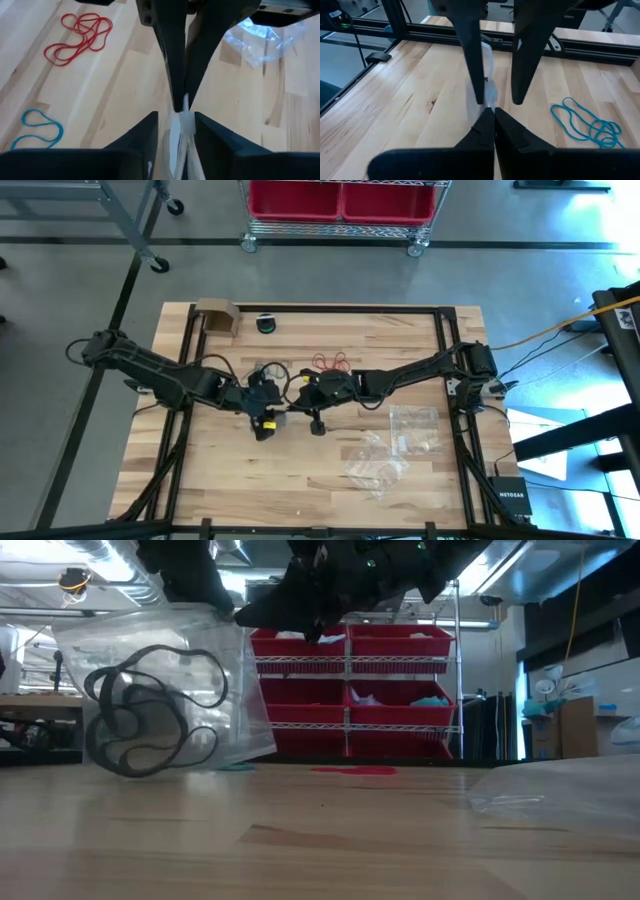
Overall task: Sort rubber bands
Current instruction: Close the transparent zip bag, then open the transparent zip bag
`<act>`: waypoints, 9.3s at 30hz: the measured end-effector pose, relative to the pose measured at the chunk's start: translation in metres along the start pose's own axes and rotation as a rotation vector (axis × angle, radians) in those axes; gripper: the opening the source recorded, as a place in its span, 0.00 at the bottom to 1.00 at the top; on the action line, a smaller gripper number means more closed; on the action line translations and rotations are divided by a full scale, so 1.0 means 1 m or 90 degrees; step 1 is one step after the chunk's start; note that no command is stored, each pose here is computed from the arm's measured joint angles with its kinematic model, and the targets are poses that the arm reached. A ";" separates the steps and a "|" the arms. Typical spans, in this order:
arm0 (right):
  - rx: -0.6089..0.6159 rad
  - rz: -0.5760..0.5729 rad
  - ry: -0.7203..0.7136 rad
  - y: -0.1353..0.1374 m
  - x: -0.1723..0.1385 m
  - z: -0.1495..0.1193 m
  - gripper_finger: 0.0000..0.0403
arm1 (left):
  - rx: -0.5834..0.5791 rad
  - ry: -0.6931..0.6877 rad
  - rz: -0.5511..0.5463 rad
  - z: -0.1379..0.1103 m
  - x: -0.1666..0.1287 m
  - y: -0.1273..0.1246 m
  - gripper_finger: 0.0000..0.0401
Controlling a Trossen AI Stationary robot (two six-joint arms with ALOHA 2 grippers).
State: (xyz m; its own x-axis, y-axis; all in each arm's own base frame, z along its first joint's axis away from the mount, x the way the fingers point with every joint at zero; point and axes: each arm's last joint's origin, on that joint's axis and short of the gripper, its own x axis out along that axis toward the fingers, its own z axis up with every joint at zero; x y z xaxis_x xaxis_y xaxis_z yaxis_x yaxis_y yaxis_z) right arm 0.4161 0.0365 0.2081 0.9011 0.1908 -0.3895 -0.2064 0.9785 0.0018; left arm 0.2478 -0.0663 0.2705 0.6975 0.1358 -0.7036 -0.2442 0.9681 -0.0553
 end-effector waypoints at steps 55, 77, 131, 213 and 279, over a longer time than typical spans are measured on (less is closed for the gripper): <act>0.072 0.003 -0.045 -0.001 0.013 -0.006 0.09 | 0.013 0.028 -0.001 -0.007 -0.002 -0.004 0.05; -0.039 -0.175 -0.060 0.017 0.018 -0.006 0.00 | -0.018 0.042 0.018 -0.010 -0.004 -0.003 0.05; -0.021 0.019 -0.082 0.013 0.027 -0.014 0.01 | 0.031 0.051 -0.004 -0.014 -0.006 -0.009 0.05; -0.074 -0.332 -0.029 0.023 0.021 -0.012 0.00 | -0.001 0.112 0.041 -0.029 -0.012 -0.011 0.05; 0.133 -0.099 0.327 -0.007 -0.010 -0.033 0.39 | -0.144 0.061 0.143 -0.094 0.014 0.011 0.45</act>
State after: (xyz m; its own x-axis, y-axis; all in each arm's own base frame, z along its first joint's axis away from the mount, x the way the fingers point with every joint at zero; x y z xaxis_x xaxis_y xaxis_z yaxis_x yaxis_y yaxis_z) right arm 0.3963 0.0252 0.1812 0.6037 0.0309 -0.7966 0.0407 0.9968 0.0695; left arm 0.1915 -0.0734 0.1940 0.5450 0.3102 -0.7789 -0.5364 0.8430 -0.0396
